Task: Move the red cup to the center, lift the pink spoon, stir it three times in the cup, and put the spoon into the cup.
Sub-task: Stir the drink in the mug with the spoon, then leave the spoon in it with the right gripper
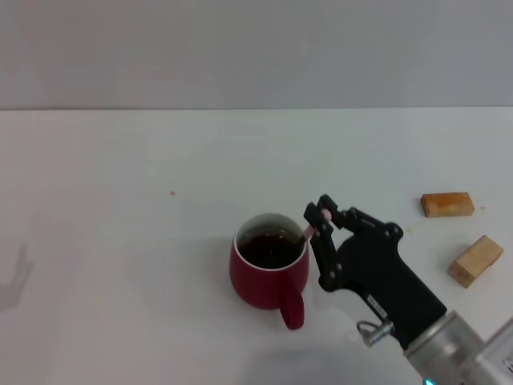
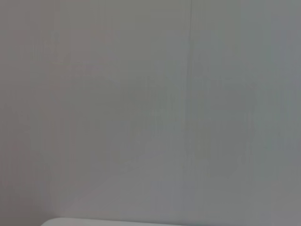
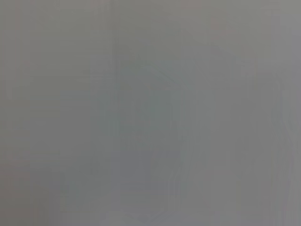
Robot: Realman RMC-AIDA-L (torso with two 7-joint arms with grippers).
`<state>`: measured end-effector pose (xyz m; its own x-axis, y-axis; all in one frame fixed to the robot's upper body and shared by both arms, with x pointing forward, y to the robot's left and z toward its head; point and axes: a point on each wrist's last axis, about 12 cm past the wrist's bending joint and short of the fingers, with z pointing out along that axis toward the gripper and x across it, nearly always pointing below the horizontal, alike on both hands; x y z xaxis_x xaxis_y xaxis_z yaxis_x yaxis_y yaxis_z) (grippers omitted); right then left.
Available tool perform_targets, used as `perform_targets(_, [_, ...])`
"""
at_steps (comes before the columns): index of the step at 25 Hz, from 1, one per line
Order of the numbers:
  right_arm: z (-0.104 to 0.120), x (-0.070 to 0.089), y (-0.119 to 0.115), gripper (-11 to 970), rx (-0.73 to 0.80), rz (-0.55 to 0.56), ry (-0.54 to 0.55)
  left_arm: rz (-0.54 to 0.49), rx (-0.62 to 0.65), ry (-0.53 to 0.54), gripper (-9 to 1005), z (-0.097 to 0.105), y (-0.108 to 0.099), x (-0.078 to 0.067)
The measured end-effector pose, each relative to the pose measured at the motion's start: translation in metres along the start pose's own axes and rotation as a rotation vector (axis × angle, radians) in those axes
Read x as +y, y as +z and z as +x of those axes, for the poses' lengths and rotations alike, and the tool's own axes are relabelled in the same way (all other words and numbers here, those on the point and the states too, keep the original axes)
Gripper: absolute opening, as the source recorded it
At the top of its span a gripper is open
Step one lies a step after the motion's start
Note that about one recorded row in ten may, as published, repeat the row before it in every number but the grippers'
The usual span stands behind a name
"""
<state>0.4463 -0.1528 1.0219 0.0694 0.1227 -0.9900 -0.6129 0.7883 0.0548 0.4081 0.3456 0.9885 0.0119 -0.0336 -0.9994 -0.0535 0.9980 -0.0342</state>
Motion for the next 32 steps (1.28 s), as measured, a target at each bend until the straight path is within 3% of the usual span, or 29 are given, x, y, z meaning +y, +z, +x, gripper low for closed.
perform_targets(6, [-0.001,0.021,-0.011,88,-0.007,-0.022,0.061,0.000,0.000,-0.007,852,0.000,-0.002,-0.001])
perform_targets(11, [-0.003,0.029,-0.001,89,-0.005,-0.082,0.068,-0.001,0.000,-0.007,852,0.000,-0.003,-0.001])
perform_targets(21, [-0.003,0.025,0.033,91,0.058,-0.136,0.027,-0.001,-0.001,-0.005,852,0.000,-0.003,0.000])
perform_targets(29, [-0.002,0.019,0.035,92,0.067,-0.122,0.019,-0.001,-0.001,-0.005,852,0.000,-0.003,0.000])
perform_targets(32, [-0.002,0.020,0.034,159,0.069,-0.132,0.016,-0.001,-0.001,-0.005,852,0.000,-0.003,0.000])
